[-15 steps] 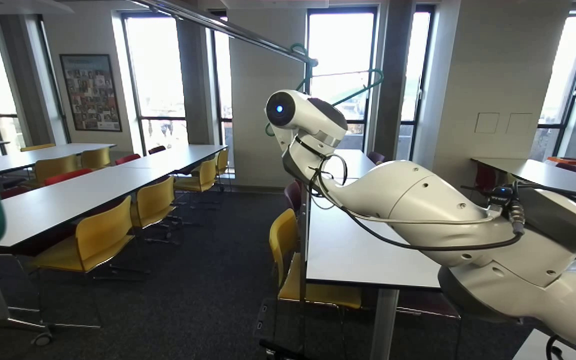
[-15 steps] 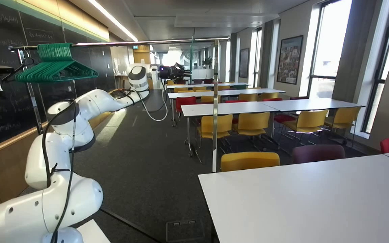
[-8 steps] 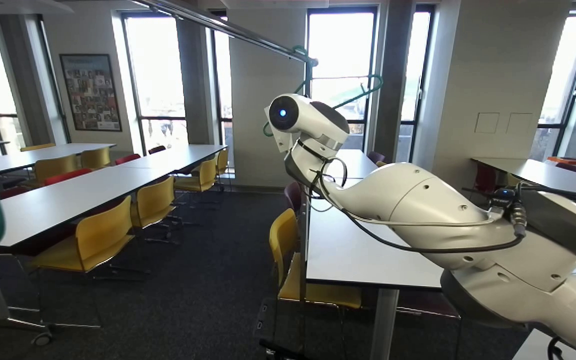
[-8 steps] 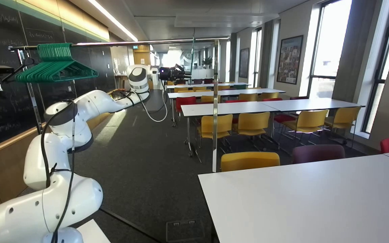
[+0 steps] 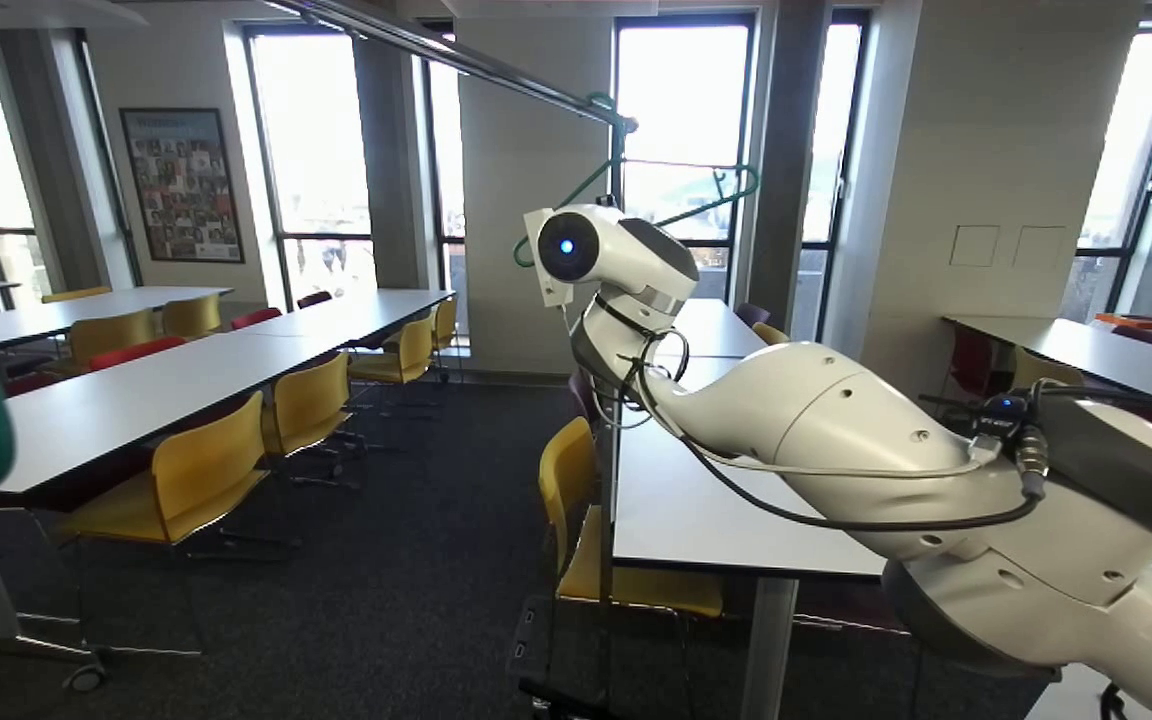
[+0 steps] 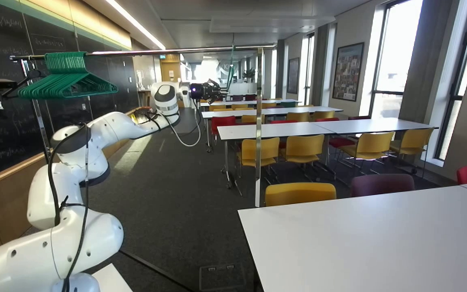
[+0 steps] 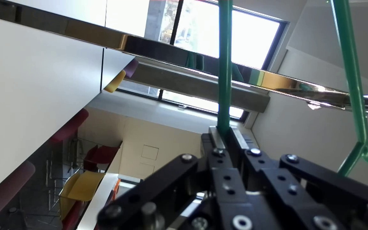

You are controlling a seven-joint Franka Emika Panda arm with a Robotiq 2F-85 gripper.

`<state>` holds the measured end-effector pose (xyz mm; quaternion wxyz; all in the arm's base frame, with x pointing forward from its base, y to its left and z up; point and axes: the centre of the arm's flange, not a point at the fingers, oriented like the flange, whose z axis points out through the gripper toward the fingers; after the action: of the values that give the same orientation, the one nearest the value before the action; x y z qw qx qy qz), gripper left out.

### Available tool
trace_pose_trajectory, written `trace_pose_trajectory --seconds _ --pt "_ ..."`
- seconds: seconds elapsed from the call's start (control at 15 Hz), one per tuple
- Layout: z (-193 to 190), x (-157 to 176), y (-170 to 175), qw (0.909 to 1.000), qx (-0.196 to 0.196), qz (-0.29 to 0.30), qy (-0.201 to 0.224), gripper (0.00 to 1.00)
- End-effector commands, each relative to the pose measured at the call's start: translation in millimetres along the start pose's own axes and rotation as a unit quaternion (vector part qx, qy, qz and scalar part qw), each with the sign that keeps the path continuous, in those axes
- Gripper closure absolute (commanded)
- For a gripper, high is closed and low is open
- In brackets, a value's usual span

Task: Lift the hanger from the table and put it on the rail

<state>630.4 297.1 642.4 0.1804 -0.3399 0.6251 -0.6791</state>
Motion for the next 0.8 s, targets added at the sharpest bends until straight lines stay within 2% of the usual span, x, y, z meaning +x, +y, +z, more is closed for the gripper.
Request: trace_pose_trajectory --seconds 0.0,0.47,0.73 --pt "-1 19 9 0.9981 0.023 0.054 0.018 0.98" --pt "-8 16 12 0.9889 0.064 0.13 0.031 0.98" --pt "-14 14 12 0.9853 0.071 0.153 0.028 0.98"
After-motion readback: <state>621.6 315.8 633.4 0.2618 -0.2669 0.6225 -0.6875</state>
